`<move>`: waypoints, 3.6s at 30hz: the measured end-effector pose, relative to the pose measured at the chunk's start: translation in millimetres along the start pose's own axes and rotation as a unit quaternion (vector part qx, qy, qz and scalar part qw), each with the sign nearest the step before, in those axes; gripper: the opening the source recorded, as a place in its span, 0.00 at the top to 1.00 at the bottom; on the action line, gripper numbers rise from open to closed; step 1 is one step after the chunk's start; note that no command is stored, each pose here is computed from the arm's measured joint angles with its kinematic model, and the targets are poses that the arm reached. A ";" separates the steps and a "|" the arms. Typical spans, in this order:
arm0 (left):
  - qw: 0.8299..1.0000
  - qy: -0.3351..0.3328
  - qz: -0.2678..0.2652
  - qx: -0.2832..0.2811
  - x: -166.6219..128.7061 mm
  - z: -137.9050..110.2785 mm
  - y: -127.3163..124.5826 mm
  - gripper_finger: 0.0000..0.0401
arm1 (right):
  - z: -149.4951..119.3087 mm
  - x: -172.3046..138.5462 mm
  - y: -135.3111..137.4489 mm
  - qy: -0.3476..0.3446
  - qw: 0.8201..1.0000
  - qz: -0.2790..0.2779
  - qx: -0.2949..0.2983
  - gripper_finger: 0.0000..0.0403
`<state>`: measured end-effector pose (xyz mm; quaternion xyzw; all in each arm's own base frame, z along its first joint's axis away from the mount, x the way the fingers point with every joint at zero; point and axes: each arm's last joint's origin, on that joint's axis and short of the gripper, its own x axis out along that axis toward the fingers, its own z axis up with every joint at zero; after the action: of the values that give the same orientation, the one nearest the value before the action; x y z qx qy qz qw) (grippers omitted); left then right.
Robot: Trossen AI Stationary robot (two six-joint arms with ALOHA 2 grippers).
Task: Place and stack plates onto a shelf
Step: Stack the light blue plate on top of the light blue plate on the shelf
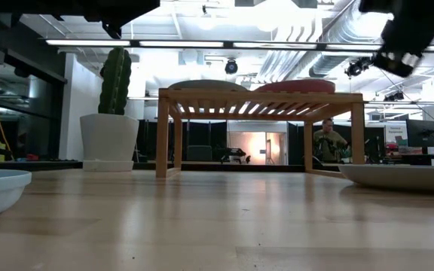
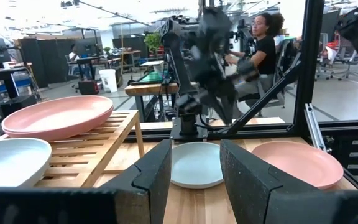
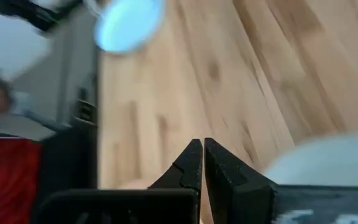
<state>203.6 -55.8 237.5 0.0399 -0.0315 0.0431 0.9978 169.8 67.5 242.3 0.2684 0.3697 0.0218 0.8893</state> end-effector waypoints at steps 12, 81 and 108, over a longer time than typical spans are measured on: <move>1.000 0.000 0.000 0.000 0.0 0.0 0.0 0.68 | -29.7 48.5 7.0 0.087 0.990 -0.093 0.054 0.81; 0.999 -0.012 0.001 -0.039 -0.1 2.4 0.3 0.68 | 55.6 75.8 95.0 0.006 0.986 -0.015 -0.164 1.00; 0.999 -0.031 0.002 0.005 -25.2 21.9 -7.1 0.68 | 235.1 19.0 15.2 -0.134 0.868 -0.288 -0.382 1.00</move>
<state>177.8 -66.7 257.1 0.0466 -0.0626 0.0444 0.9960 343.4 -23.4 374.5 -0.2105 0.2710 -0.1321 0.9299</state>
